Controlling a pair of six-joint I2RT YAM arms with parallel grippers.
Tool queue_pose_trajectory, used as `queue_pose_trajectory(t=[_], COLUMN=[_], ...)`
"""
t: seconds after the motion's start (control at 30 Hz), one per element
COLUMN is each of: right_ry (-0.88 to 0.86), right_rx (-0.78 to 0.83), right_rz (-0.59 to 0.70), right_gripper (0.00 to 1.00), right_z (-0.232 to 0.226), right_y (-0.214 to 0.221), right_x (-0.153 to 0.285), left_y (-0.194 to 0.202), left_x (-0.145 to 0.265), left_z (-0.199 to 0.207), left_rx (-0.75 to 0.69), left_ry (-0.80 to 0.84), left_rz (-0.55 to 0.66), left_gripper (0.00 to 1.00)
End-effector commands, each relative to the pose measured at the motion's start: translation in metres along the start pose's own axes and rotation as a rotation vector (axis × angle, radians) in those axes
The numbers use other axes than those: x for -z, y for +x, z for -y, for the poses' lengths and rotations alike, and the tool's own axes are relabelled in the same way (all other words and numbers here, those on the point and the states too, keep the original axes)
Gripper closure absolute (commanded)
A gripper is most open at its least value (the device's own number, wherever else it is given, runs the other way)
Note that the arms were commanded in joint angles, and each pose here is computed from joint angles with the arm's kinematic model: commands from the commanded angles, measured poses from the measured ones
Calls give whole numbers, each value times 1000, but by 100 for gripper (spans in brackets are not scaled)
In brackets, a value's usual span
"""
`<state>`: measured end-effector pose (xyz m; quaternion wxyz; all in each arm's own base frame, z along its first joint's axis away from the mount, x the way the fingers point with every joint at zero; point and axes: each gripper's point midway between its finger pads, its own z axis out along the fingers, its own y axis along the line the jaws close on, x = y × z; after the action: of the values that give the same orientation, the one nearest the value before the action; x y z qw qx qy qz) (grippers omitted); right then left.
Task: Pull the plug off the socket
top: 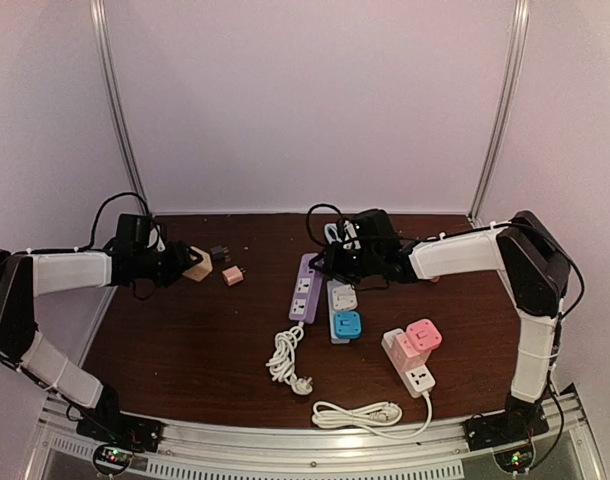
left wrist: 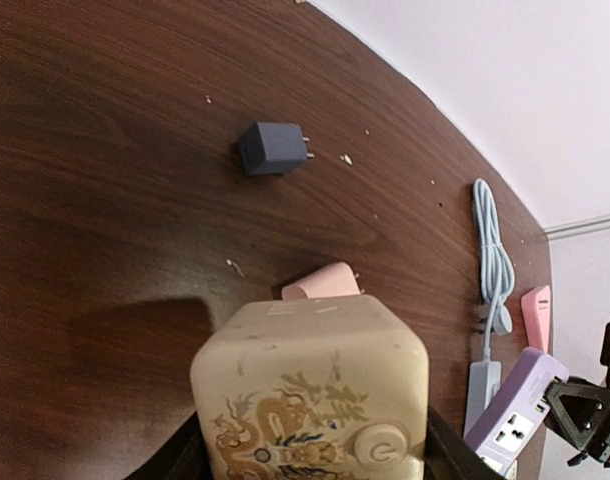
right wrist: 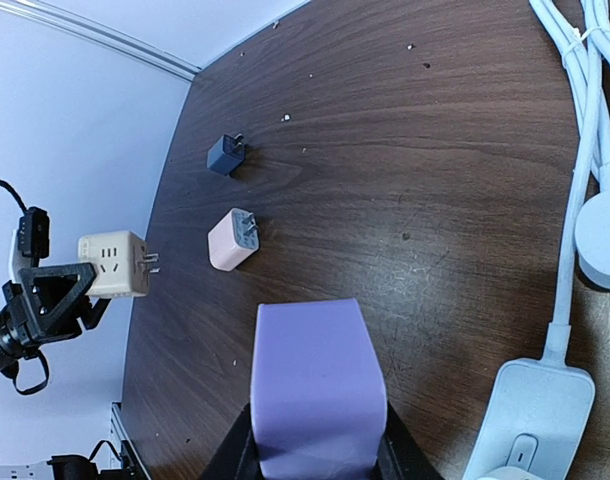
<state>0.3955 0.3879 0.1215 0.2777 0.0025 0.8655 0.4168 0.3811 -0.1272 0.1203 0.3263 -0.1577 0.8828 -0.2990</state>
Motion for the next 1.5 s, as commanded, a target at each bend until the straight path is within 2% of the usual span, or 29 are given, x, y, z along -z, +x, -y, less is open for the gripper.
queue_pose_trajectory(t=[0.0, 0.3, 0.5, 0.6, 0.7, 0.9, 0.97, 1.13, 1.47], right_ry=[-53, -54, -48, -49, -51, -48, -45, -44, -32], right_rx=[33, 57, 66, 68, 70, 79, 81, 82, 98], right_rz=[45, 45, 51, 48, 45, 36, 36, 31, 19], right_gripper=[100, 100, 100, 100, 100, 100, 100, 100, 100], right_z=[-27, -35, -36, -36, -37, -39, -39, -40, -38], right_y=[-14, -18, -19, -19, -19, -20, -21, -20, -19], right_x=[17, 28, 32, 31, 30, 27, 26, 24, 18], left_y=[-30, -35, -29, -25, -21, -15, -14, -14, -19], left_x=[-11, -43, -49, -49, -48, -44, -42, -38, -19], left_z=[-2, -32, -43, -50, -59, -72, -73, -74, -74], left_rx=[47, 105, 116, 109, 93, 76, 70, 55, 7], left_ry=[83, 58, 38, 3, -50, -118, -126, -142, -200], left_rz=[59, 18, -1, -15, -30, -41, -41, -34, -21], left_gripper=[80, 77, 74, 67, 55, 36, 27, 13, 2])
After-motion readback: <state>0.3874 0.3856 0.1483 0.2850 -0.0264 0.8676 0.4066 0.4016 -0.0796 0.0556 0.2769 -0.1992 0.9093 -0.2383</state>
